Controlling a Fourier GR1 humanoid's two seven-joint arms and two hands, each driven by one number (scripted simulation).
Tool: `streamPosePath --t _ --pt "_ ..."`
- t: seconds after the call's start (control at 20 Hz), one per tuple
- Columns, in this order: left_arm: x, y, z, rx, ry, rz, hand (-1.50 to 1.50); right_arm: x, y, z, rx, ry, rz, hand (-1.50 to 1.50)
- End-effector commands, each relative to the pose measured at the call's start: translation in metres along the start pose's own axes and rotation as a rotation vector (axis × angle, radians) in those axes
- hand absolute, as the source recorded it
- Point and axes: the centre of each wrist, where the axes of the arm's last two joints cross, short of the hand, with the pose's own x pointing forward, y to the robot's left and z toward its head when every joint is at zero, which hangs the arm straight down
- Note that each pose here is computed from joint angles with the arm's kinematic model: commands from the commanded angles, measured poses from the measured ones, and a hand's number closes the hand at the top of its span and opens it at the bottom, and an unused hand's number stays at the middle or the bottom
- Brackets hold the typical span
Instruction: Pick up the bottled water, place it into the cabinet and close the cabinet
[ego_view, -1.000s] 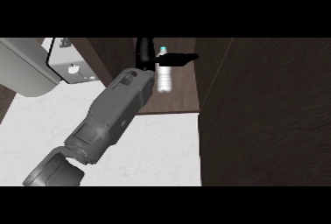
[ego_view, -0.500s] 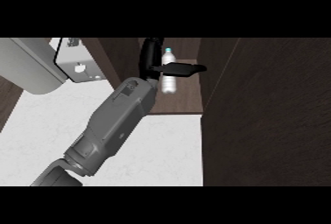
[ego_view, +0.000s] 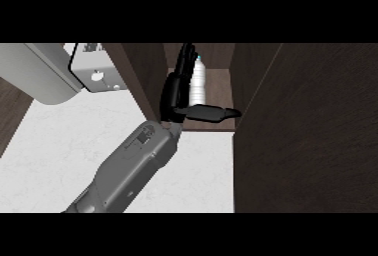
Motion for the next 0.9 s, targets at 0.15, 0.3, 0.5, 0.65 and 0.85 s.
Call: streamPosePath --t 0.15,0.3,0.5,0.65,0.85 --pt "0.0 0.01 0.068 -0.034 0.019 0.057 -1.5 0.033 0.023 -0.017 0.027 -0.058 0.036 -1.5" --pt "0.026 0.014 0.086 -0.057 0.02 0.096 -1.5 0.02 0.008 -0.021 0.02 -0.068 0.057 -1.5" --pt "0.022 0.021 0.117 -0.008 0.039 0.099 -1.5 0.044 0.028 -0.015 0.157 -0.007 -0.009 -1.5" --pt "0.035 0.023 0.122 0.004 0.028 0.105 -1.5 0.035 0.024 -0.022 0.309 0.07 0.019 1.5" --pt "0.042 0.043 0.16 0.018 0.031 0.088 -1.5 0.046 0.031 -0.028 0.399 0.043 0.007 1.5"
